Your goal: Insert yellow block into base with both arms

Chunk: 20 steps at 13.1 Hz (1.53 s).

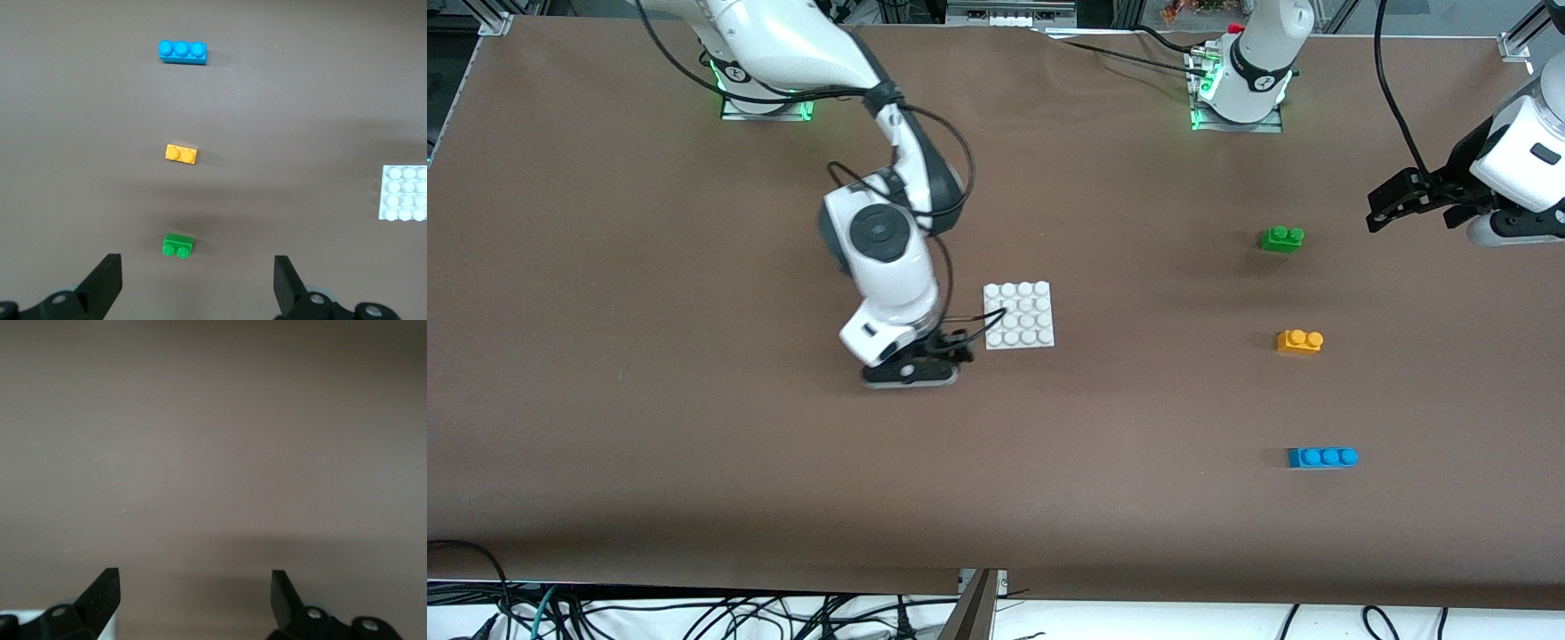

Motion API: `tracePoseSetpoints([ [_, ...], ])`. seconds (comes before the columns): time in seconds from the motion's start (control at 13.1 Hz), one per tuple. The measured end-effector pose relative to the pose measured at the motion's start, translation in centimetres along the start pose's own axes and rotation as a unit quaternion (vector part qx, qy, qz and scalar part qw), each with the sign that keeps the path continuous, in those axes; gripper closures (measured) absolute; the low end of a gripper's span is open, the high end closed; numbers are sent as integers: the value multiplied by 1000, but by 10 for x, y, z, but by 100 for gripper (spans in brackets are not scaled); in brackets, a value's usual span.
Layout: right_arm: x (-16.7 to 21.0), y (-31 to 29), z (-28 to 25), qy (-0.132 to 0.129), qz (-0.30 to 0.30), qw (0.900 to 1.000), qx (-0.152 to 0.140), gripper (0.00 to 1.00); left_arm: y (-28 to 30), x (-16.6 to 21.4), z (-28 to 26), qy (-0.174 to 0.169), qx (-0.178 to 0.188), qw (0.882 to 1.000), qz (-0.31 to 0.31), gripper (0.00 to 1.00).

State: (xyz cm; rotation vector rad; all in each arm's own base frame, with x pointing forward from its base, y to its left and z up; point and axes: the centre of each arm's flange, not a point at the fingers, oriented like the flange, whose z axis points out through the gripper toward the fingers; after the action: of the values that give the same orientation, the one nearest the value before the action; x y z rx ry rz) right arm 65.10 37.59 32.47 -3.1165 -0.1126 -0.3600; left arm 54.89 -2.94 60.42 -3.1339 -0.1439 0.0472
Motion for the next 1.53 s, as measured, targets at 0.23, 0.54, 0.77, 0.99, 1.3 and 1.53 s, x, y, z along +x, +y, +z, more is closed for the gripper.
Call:
tracePoseSetpoints([
  [0.23,36,91,-34,-19,-11,1000,-15,0,0,0,0,0,0,1000,0,0],
  [0.54,56,187,-88,-37,5,999,-19,0,0,0,0,0,0,1000,0,0],
  [0.77,58,227,-111,-50,-22,998,-33,0,0,0,0,0,0,1000,0,0],
  [0.99,53,296,-159,-45,14,999,-10,0,-1,0,0,0,0,1000,-1,0],
  [1.3,17,396,-231,-40,75,996,-5,0,-1,0,0,0,0,1000,-1,0],
  [1.53,-13,416,-265,-64,89,994,-3,0,0,0,0,0,0,1000,0,0],
])
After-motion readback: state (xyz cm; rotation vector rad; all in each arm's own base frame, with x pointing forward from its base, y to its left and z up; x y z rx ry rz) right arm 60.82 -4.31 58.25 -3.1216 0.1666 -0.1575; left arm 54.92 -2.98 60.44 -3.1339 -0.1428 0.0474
